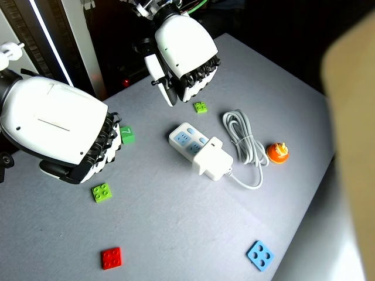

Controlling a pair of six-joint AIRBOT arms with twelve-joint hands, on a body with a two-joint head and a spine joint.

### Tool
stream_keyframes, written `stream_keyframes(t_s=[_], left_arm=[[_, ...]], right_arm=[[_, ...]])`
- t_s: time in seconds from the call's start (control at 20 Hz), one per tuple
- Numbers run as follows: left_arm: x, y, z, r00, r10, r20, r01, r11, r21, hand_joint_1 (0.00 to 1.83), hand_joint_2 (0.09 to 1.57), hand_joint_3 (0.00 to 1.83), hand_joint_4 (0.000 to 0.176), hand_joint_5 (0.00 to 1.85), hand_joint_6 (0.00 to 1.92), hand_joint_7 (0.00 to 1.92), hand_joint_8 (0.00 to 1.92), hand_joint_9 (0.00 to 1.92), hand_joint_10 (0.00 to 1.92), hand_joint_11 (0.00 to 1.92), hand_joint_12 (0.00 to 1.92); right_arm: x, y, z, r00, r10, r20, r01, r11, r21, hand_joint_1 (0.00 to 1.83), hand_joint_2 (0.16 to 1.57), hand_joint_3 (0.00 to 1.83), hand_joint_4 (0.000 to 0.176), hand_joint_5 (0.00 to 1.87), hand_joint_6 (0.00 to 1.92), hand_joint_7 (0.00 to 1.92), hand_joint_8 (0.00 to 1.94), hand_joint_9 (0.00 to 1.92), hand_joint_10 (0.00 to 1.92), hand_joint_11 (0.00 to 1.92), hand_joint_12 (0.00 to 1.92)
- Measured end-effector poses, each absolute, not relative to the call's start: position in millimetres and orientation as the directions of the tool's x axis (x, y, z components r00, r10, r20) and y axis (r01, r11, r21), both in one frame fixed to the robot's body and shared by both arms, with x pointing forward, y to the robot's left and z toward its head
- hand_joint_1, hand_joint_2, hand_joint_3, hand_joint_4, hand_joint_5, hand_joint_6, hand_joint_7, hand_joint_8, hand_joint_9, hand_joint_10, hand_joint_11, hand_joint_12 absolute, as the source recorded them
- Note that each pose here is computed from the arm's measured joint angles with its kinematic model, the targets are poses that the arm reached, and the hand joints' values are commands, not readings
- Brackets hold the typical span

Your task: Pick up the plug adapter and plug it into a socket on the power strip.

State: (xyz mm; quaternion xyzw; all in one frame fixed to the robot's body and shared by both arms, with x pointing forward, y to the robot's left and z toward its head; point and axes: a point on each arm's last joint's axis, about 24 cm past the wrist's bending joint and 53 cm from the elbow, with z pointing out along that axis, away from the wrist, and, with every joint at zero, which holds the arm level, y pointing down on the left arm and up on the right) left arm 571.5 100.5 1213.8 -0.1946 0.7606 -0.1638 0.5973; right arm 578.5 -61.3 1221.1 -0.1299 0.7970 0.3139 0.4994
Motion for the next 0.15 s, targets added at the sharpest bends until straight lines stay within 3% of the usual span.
stream_keyframes(t_s=[0.15], left_arm=[[569.6, 100.2, 1214.9, -0.213, -0.493, -0.843, -0.097, 0.870, -0.484, 0.48, 1.42, 0.00, 0.000, 1.26, 1.92, 1.36, 1.92, 1.40, 1.92, 1.43, 1.92]], right_arm=[[579.6, -61.8, 1221.1, -0.462, 0.105, -0.880, -0.527, 0.766, 0.368, 0.47, 1.44, 0.00, 0.004, 1.02, 1.92, 1.21, 1.94, 1.36, 1.92, 1.53, 1.92]])
